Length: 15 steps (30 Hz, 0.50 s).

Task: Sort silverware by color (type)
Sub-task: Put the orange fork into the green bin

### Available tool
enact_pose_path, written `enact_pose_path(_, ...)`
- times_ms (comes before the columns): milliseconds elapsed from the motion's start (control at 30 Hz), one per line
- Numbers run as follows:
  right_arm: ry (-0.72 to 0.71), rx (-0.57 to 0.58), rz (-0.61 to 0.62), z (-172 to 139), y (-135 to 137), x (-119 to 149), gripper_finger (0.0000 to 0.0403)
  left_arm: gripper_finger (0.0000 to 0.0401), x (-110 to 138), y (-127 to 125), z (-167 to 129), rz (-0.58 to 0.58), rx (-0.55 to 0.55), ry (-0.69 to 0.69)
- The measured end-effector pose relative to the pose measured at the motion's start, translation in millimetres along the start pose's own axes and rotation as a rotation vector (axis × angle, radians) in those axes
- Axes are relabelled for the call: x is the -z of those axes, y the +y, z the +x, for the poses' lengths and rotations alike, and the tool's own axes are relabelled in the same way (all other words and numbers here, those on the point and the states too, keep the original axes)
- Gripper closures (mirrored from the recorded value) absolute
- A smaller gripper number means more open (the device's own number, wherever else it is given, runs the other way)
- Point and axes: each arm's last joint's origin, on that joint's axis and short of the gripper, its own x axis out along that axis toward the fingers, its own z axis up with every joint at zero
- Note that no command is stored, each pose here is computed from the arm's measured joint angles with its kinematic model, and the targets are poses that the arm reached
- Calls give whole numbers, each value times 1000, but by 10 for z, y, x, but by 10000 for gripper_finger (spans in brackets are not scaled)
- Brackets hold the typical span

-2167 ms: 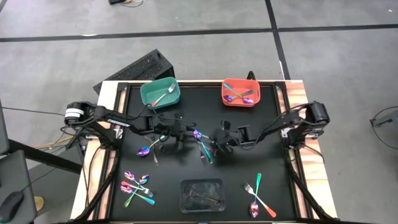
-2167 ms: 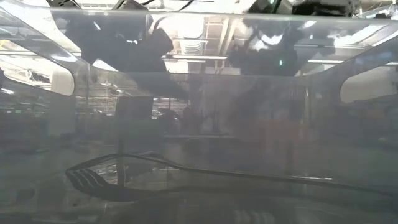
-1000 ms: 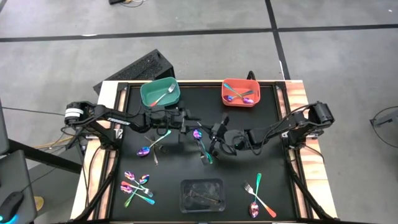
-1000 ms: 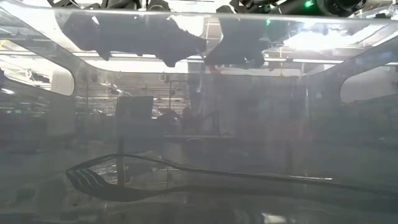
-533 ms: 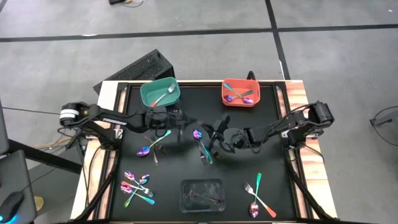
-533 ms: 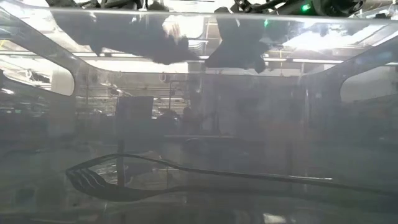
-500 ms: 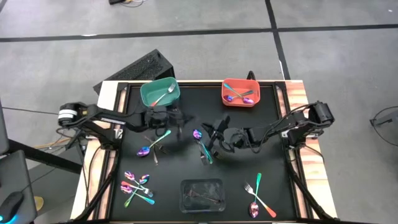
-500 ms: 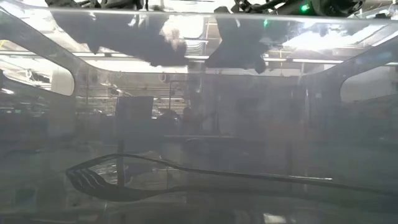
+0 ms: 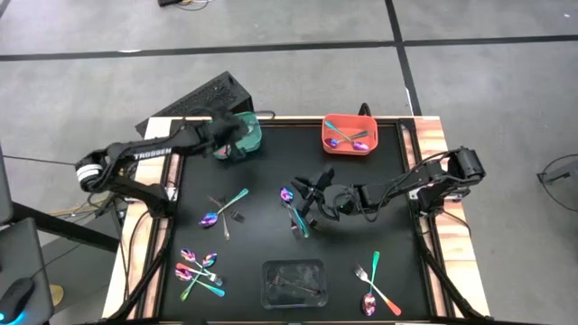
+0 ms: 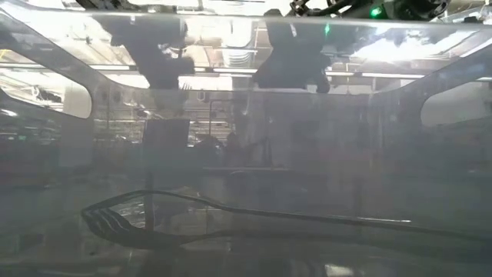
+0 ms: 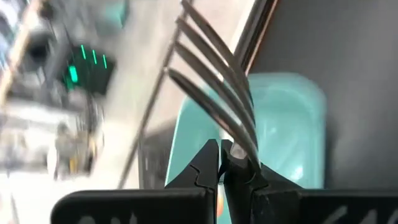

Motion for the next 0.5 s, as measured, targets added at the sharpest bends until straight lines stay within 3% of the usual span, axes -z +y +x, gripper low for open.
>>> enact_pose_path(200, 12, -34, -9, -74, 89, 40, 285, 401, 55, 144, 124, -102, 5, 129)
enact_pose_path(300, 37, -25, -32, -77, 79, 71, 284, 401, 28, 139, 106, -119, 33, 100)
enact_pose_path(500, 61, 50, -50, 46, -98, 49, 284, 401, -11, 56, 70, -87, 197, 27)
